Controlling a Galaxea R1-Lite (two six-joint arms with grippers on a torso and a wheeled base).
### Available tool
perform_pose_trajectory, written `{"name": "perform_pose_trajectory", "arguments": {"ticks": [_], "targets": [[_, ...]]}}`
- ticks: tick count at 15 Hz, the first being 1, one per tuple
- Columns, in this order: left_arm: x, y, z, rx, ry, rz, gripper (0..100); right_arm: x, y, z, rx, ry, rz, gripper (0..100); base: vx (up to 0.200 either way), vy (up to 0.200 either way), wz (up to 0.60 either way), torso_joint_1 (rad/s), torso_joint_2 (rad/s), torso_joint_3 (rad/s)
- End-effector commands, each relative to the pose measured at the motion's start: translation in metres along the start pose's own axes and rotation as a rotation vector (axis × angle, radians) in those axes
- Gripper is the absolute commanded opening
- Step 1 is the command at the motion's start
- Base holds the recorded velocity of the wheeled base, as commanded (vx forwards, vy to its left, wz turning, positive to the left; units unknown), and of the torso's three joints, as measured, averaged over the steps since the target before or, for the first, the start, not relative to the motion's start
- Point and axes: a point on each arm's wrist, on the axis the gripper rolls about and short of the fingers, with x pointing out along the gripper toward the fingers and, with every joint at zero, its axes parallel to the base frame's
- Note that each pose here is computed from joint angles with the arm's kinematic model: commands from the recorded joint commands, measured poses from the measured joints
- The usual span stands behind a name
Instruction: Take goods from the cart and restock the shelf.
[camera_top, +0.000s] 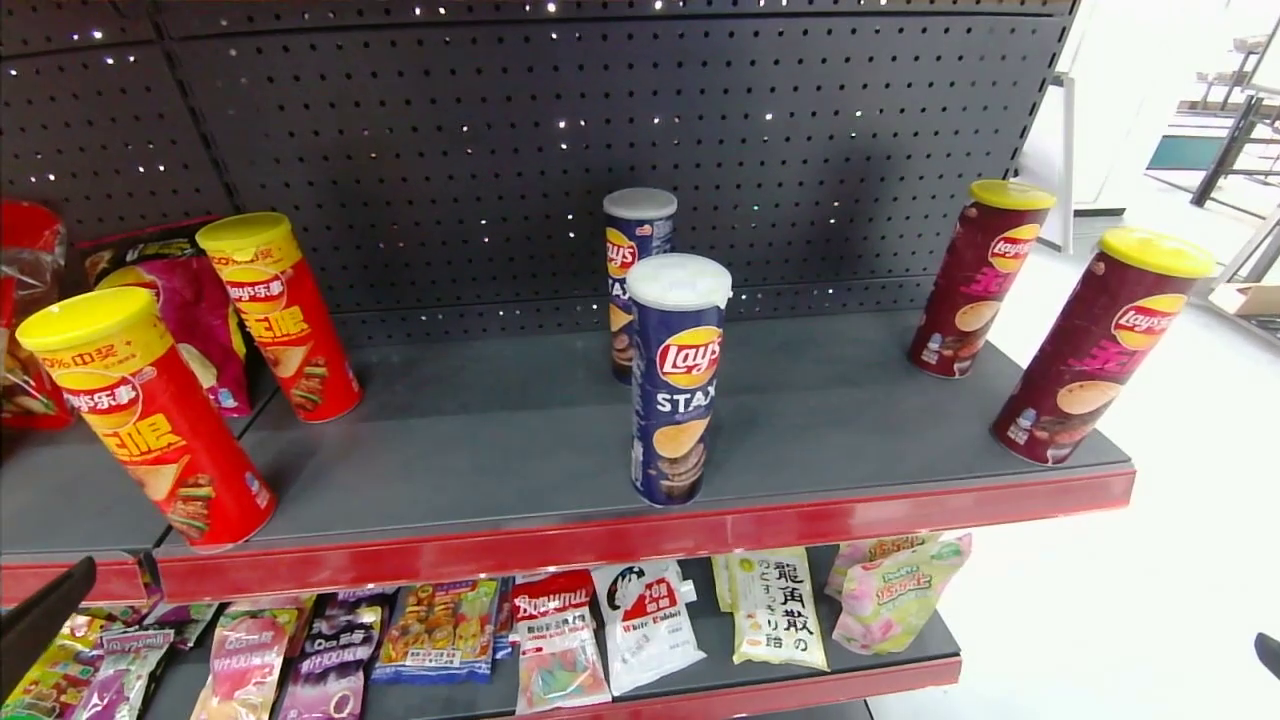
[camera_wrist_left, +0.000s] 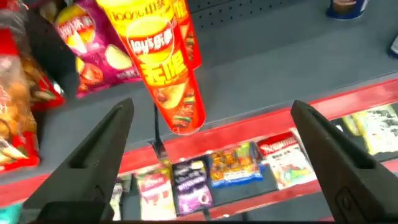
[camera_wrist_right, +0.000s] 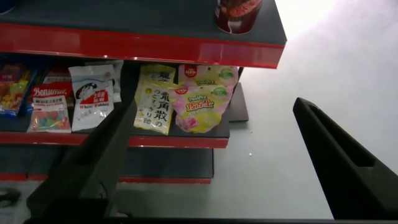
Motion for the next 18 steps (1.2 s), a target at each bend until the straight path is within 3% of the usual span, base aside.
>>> {"name": "perform_pose_trajectory", "arguments": {"ticks": [1, 5, 8, 11, 14, 15, 18], "targets": [[0.001, 0.000, 0.000, 0.002, 0.006, 0.002, 100, -0.001, 0.001, -0.003, -0.010, -0.004, 0.003, 100, 0.000, 0.000, 0.00, 0.000, 0.00, 0.000], [0.000, 0.000, 0.000, 0.002, 0.003, 0.006, 100, -0.002, 0.001, -0.004, -0.034, -0.007, 0.012, 100, 0.000, 0.000, 0.00, 0.000, 0.00, 0.000], [-0.001, 0.000, 0.000, 0.002, 0.001, 0.006, 100, -0.002, 0.001, -0.005, -0.040, -0.004, 0.012, 100, 0.200, 0.000, 0.00, -0.004, 0.00, 0.002], [-0.006, 0.000, -0.001, 0.006, -0.023, 0.008, 100, -0.001, 0.001, -0.007, -0.055, -0.004, 0.020, 100, 0.000, 0.000, 0.00, 0.000, 0.00, 0.000], [-0.017, -0.003, -0.015, 0.007, -0.039, 0.004, 100, 0.000, 0.003, -0.001, -0.090, -0.026, 0.127, 100, 0.000, 0.000, 0.00, 0.000, 0.00, 0.000], [-0.028, -0.005, -0.025, 0.009, -0.026, -0.005, 100, 0.002, 0.004, 0.008, -0.112, -0.048, 0.237, 100, 0.000, 0.000, 0.00, 0.000, 0.00, 0.000], [-0.062, -0.013, -0.056, -0.006, -0.032, -0.133, 100, 0.030, 0.004, 0.034, -0.180, -0.011, 0.337, 100, 0.000, 0.000, 0.00, 0.000, 0.00, 0.000]]}}
